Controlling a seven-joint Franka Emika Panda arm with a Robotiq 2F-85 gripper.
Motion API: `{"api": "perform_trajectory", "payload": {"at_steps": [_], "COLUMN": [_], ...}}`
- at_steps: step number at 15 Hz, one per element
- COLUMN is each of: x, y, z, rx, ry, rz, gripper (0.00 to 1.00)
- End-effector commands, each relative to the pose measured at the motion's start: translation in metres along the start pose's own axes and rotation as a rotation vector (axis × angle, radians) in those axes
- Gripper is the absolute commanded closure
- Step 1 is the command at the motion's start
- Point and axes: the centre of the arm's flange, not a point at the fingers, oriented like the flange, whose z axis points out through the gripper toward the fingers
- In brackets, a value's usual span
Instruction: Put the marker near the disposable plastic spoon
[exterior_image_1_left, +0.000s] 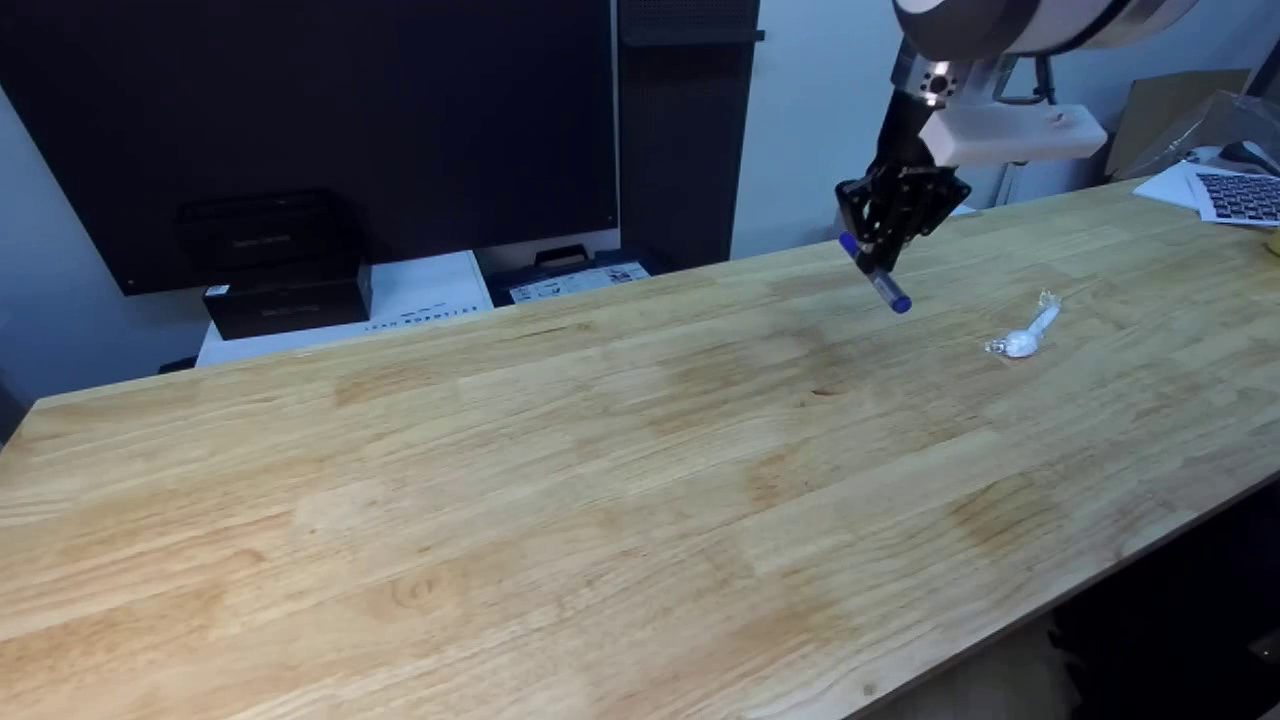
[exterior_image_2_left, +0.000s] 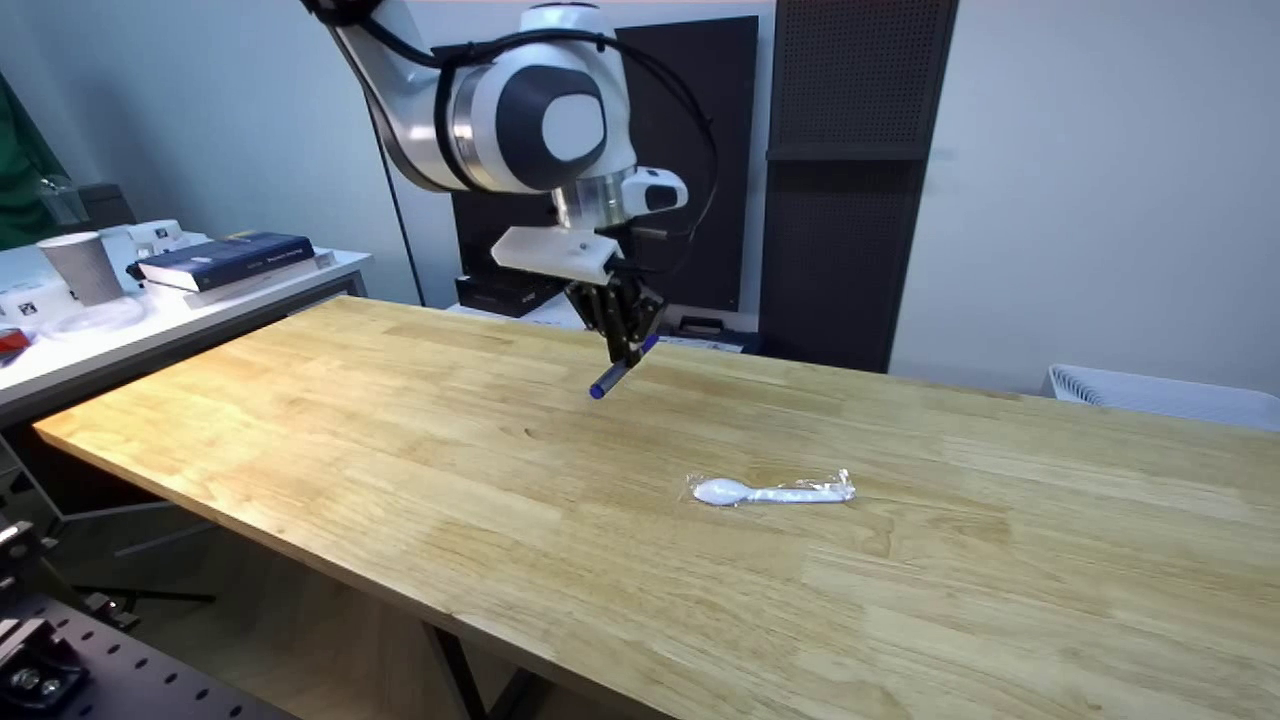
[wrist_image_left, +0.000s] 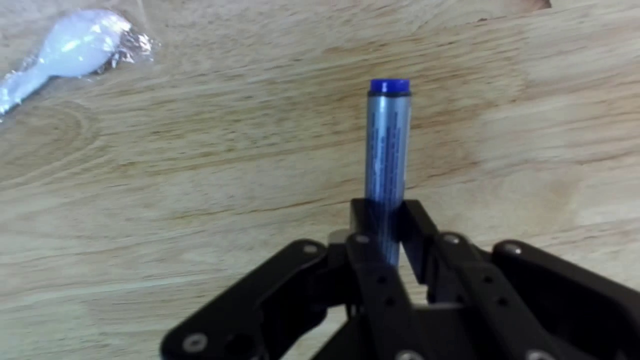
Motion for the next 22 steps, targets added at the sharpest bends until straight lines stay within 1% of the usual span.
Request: {"api": "perform_trajectory", "payload": {"at_steps": [1, 5, 6, 8, 10, 15, 18, 22], "x": [-0.018, -0.028, -0.031, -0.036, -0.040, -0.051, -0.056, -0.059], "y": [0.029, 0.070, 0.078, 0.092, 0.105, 0.122, 0.125, 0.128], "z": [-0.026, -0.026, -0.023, -0.014, -0.002, 0.028, 0.040, 0.050], "rx": [0.056, 0.119, 0.126, 0.130, 0.134, 0.167, 0.203, 0.213], "ry": [0.010, 0.039, 0.047, 0.061, 0.070, 0.038, 0.005, -0.028], "rz": [0.186, 0.390, 0.438, 0.499, 0.545, 0.641, 0.665, 0.690], "gripper": [0.95, 0.95, 0.95, 0.95, 0.95, 0.95, 0.95, 0.95]}}
